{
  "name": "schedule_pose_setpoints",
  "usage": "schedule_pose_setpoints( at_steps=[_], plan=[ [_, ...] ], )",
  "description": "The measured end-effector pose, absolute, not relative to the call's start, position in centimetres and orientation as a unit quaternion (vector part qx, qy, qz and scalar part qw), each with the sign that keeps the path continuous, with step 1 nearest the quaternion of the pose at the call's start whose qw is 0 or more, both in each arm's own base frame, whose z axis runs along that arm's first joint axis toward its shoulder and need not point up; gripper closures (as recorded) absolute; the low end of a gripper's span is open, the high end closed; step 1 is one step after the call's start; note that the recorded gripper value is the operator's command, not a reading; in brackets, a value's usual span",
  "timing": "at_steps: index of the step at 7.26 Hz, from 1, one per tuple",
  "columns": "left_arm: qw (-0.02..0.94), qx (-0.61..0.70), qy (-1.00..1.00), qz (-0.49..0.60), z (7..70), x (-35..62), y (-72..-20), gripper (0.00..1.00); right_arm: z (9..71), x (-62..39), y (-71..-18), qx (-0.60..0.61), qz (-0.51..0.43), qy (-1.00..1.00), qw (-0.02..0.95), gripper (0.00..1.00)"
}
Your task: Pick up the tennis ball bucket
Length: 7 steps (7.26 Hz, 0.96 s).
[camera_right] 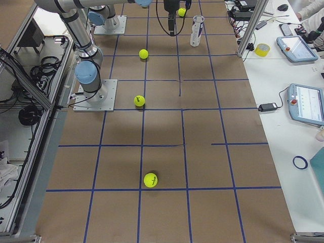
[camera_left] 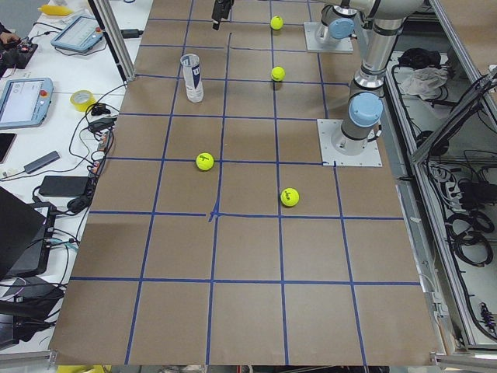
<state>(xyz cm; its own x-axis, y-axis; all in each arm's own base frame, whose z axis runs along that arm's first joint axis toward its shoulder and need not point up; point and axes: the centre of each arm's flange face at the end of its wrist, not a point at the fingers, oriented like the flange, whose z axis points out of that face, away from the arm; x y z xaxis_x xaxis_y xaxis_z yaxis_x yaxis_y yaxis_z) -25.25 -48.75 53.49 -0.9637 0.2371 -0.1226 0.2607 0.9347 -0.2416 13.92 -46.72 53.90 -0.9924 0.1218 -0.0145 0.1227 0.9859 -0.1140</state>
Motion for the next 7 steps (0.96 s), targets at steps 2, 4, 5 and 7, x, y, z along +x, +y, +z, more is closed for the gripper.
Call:
schedule_pose_setpoints(
  at_steps=[2, 4, 5, 7],
  plan=[
    [0.049, 0.072, 0.990, -0.109, 55.4, -22.1, -46.1, 0.00, 53.9, 13.9, -46.8, 0.062, -0.057, 0.996, 0.003, 0.00],
    [0.048, 0.014, 0.992, -0.113, 57.0, -18.1, -45.7, 0.00, 53.9, 13.8, -46.7, 0.062, -0.057, 0.996, 0.002, 0.00],
    [0.046, -0.016, 0.991, -0.128, 57.5, -16.9, -46.1, 0.00, 53.9, 13.8, -46.7, 0.062, -0.057, 0.996, 0.002, 0.00],
    [0.045, -0.034, 0.989, -0.136, 57.3, -16.0, -46.4, 0.00, 53.9, 13.8, -46.7, 0.062, -0.056, 0.997, 0.001, 0.00]
  ],
)
